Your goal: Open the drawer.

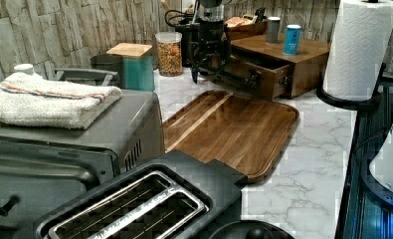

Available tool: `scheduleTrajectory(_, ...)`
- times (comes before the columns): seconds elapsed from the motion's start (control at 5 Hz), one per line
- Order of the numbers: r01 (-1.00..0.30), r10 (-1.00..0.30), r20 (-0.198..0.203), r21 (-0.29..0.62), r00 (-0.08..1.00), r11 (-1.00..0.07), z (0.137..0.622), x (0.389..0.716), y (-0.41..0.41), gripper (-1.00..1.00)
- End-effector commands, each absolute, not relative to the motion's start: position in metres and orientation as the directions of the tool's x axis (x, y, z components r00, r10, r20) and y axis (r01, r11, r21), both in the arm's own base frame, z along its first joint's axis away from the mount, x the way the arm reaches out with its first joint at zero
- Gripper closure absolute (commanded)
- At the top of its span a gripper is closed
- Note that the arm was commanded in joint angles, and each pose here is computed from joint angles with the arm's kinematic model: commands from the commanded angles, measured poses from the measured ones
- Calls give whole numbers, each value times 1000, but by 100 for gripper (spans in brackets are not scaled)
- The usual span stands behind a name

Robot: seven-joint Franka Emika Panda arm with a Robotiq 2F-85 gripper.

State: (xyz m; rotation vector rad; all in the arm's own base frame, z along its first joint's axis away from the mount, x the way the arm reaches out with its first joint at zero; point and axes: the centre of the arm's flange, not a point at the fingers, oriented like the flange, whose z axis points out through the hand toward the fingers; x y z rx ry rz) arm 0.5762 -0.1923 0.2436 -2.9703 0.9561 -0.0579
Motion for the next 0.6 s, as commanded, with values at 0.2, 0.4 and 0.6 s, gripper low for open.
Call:
scheduleTrajectory(0.2,-393,-404,66,-135,912,-910,267,653,40,-100)
scheduleTrajectory(0.4,-427,-438,51,-145,898,-892,277,658,62,-100)
scheduleTrajectory(0.6,-429,-439,48,-141,897,-892,283,658,75,-100)
